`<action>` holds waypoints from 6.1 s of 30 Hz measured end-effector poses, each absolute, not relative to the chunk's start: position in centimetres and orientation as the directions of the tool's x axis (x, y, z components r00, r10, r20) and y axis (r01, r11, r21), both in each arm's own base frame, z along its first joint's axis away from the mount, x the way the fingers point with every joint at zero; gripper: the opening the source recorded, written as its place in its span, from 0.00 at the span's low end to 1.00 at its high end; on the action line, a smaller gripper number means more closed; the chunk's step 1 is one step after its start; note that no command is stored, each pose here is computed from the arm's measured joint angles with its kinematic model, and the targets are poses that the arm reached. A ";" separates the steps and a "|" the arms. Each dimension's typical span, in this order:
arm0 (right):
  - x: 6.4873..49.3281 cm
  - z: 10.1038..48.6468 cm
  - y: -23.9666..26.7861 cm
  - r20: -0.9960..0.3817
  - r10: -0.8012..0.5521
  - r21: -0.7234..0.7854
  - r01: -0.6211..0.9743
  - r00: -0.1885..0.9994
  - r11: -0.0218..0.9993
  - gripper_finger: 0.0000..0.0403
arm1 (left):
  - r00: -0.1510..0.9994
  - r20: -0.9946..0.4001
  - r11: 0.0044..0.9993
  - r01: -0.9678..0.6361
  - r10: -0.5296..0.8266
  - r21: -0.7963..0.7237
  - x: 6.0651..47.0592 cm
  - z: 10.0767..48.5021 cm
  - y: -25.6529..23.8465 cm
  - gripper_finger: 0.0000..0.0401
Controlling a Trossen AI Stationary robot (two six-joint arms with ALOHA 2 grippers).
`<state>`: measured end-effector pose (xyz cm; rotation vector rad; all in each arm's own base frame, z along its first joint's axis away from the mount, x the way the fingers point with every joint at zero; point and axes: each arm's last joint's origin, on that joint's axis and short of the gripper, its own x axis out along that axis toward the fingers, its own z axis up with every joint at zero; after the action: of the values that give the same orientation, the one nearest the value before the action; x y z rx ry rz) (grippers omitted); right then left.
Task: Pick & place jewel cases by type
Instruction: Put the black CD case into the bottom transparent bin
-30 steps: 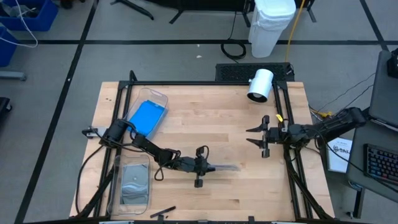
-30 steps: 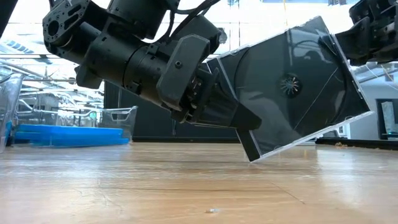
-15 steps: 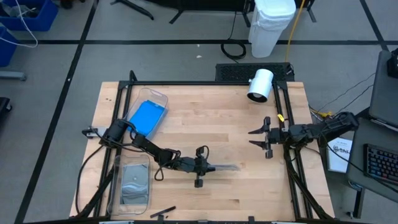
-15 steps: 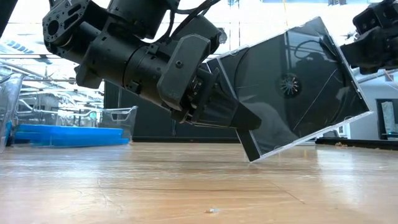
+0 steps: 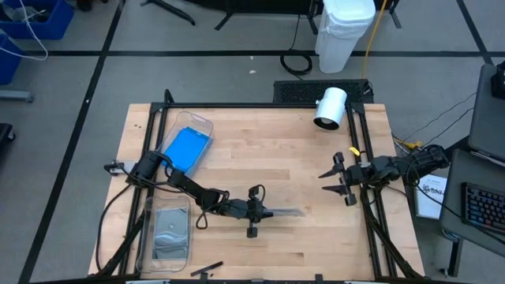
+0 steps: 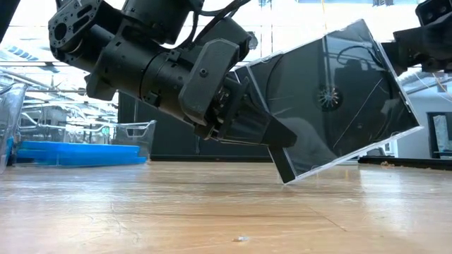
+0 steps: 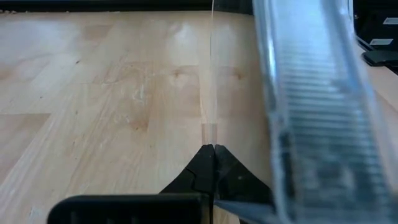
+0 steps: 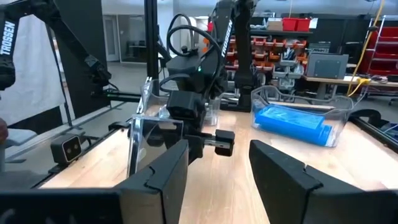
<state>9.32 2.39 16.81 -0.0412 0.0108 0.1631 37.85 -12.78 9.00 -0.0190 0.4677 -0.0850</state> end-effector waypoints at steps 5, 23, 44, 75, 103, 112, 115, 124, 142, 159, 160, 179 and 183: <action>9.3 16.8 2.4 -0.010 0.160 -0.039 -0.160 0.987 0.986 0.41 | 0.888 -0.451 0.996 0.077 -0.086 -0.038 37.8 9.0 -12.8 0.08; 9.4 17.1 2.4 0.041 0.153 -0.008 -0.153 0.987 0.988 0.41 | 0.888 -0.451 0.996 0.078 -0.084 -0.031 38.0 9.0 -12.2 0.08; 9.4 17.0 2.4 0.023 0.156 0.044 -0.157 0.988 0.987 0.41 | 0.900 -0.432 0.998 0.062 -0.063 -0.017 38.3 9.1 -11.7 0.08; 9.4 17.0 2.4 0.023 0.158 0.044 -0.158 0.987 0.986 0.41 | 0.889 -0.456 0.993 -0.013 -0.041 -0.114 43.2 12.7 -7.9 0.08; 9.4 16.9 2.4 0.022 0.158 0.043 -0.158 0.987 0.986 0.41 | 0.524 0.059 0.527 0.838 -0.849 0.139 44.0 20.5 -13.2 0.08; 9.4 16.9 2.4 0.022 0.157 0.043 -0.158 0.987 0.986 0.41 | 0.546 -0.151 0.392 0.742 -0.824 0.544 42.8 18.1 -16.8 0.08; 9.4 16.9 2.4 0.022 0.157 0.043 -0.158 0.987 0.986 0.41 | 0.714 -0.266 0.343 0.585 -0.648 0.734 42.5 17.2 -18.1 0.08; 9.4 17.0 2.4 0.023 0.157 0.044 -0.158 0.987 0.986 0.41 | 0.962 -0.197 0.139 0.173 0.186 0.975 41.6 17.6 -19.4 0.08; 9.4 17.0 2.4 0.022 0.157 0.044 -0.158 0.987 0.986 0.41 | 0.585 -0.318 0.526 -0.225 0.746 0.820 43.7 15.8 -4.0 0.08; 9.5 17.1 2.4 0.033 0.158 0.045 -0.159 0.987 0.986 0.41 | 0.628 -0.679 0.923 -0.208 0.380 0.324 38.8 19.0 1.5 0.08; 9.5 17.1 2.4 0.032 0.158 0.045 -0.159 0.987 0.986 0.41 | 0.648 -0.663 0.925 -0.222 0.376 0.308 37.9 19.6 1.3 0.08; 9.5 17.1 2.4 0.040 0.157 0.046 -0.159 0.987 0.986 0.41 | 0.886 -0.450 0.879 -0.119 -0.117 -0.462 11.6 29.2 -6.7 0.08; 9.5 17.2 2.4 0.051 0.157 0.047 -0.159 0.986 0.986 0.41 | 0.771 -0.508 0.782 -0.021 -0.384 -0.623 9.3 29.0 -8.1 0.08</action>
<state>9.46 2.40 17.21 0.0511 -0.0468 0.1585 9.28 -8.09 28.96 -0.6534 0.6703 -0.2124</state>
